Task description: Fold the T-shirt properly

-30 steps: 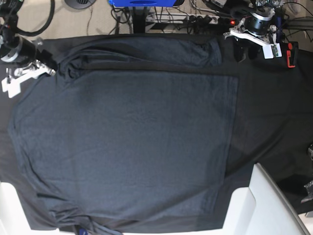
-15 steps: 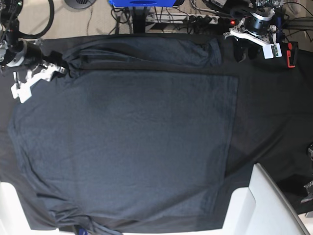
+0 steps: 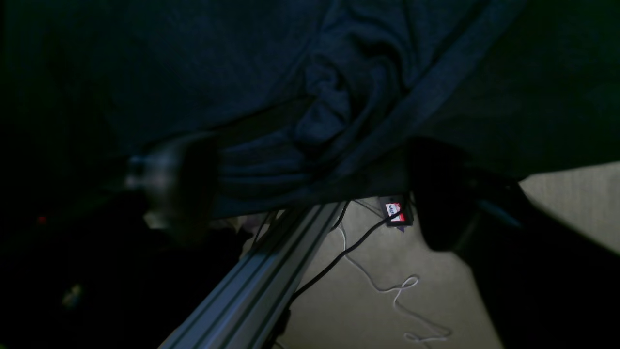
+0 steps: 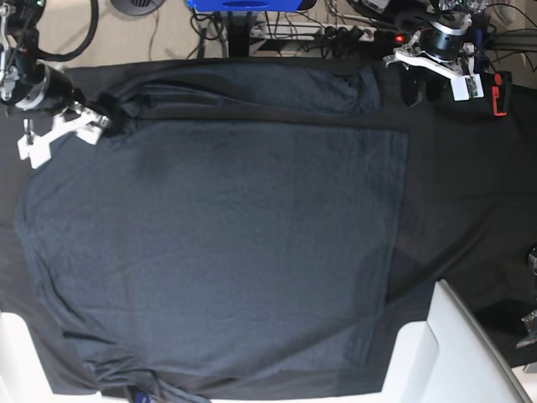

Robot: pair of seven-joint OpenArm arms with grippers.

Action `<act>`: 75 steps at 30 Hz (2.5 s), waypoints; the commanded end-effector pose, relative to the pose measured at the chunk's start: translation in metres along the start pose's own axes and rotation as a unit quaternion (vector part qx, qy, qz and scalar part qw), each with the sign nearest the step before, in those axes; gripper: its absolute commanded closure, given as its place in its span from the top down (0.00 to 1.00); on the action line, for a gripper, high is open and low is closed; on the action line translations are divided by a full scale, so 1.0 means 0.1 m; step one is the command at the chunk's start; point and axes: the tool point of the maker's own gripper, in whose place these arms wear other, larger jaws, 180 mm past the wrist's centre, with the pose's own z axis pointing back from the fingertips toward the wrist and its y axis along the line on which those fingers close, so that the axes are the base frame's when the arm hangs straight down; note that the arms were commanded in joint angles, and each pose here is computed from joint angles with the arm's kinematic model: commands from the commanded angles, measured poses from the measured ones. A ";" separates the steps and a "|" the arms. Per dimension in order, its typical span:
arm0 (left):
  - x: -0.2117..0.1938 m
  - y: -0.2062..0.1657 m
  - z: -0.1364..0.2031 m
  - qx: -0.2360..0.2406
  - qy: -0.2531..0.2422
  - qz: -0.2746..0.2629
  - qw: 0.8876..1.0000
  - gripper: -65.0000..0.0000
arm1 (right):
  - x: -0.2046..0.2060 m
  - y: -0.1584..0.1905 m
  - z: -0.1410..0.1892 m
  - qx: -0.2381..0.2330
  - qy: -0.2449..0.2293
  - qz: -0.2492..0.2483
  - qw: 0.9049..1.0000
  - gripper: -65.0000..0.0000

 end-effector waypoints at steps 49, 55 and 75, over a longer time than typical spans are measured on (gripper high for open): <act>-0.53 -0.81 -0.46 -0.099 0.063 0.002 0.993 0.00 | 0.47 -0.98 -0.16 -0.031 -0.080 -0.057 0.995 0.95; -0.38 -0.90 -0.41 -0.113 0.044 0.000 0.993 0.00 | 0.57 -0.94 -0.25 -0.020 -0.077 -0.069 0.994 0.65; -0.41 -0.88 -0.41 -0.110 0.048 0.001 0.993 0.00 | 0.10 -0.66 -0.57 0.010 -0.001 -0.087 0.996 0.57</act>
